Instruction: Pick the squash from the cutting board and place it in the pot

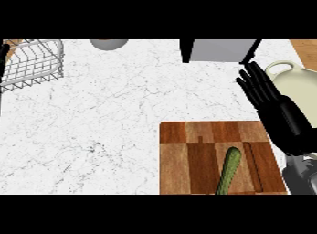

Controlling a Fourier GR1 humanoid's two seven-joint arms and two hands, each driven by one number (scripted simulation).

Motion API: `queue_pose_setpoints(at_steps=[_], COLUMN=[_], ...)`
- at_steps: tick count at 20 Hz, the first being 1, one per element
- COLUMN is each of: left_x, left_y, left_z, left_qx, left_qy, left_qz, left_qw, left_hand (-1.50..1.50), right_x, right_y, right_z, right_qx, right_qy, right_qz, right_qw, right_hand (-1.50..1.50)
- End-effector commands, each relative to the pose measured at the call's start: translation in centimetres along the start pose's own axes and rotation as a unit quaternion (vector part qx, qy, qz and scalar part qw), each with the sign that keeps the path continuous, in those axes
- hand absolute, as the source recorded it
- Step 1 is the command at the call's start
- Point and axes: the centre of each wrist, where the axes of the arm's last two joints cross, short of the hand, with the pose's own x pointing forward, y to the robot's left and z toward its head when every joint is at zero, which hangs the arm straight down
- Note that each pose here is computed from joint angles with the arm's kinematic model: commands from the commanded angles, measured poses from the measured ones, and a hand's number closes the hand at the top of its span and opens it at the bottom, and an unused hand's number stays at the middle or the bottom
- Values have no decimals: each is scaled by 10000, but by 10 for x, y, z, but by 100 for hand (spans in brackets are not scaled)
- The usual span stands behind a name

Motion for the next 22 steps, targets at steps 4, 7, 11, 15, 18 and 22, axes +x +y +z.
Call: queue_pose_setpoints(at_steps=[4,7,11,15,18,22], left_x=[-9,-30,-33,-22,-29,-31], left_y=[-16,-18,-36,-62,-27,-43], left_z=[16,34,35,36,16,43], left_qx=[398,361,416,331,367,324], left_qy=[1294,1813,2421,2482,2447,2522], left_qz=[741,856,1272,1380,1381,1253], left_qw=[9880,9790,9610,9583,9590,9590], left_hand=[0,0,0,0,0,0], right_x=[-21,16,-80,-98,-68,-15], right_y=[-62,-103,-90,-98,-105,-108], right_z=[28,41,106,137,138,130], right_qx=[-1062,-298,-2034,-1729,-1437,-604], right_qy=[-239,162,-238,-968,-1038,-159], right_qz=[837,3605,2598,2523,2597,3003], right_qw=[9905,9321,9437,9471,9493,9518], right_hand=[150,150,-150,-150,-150,-150])
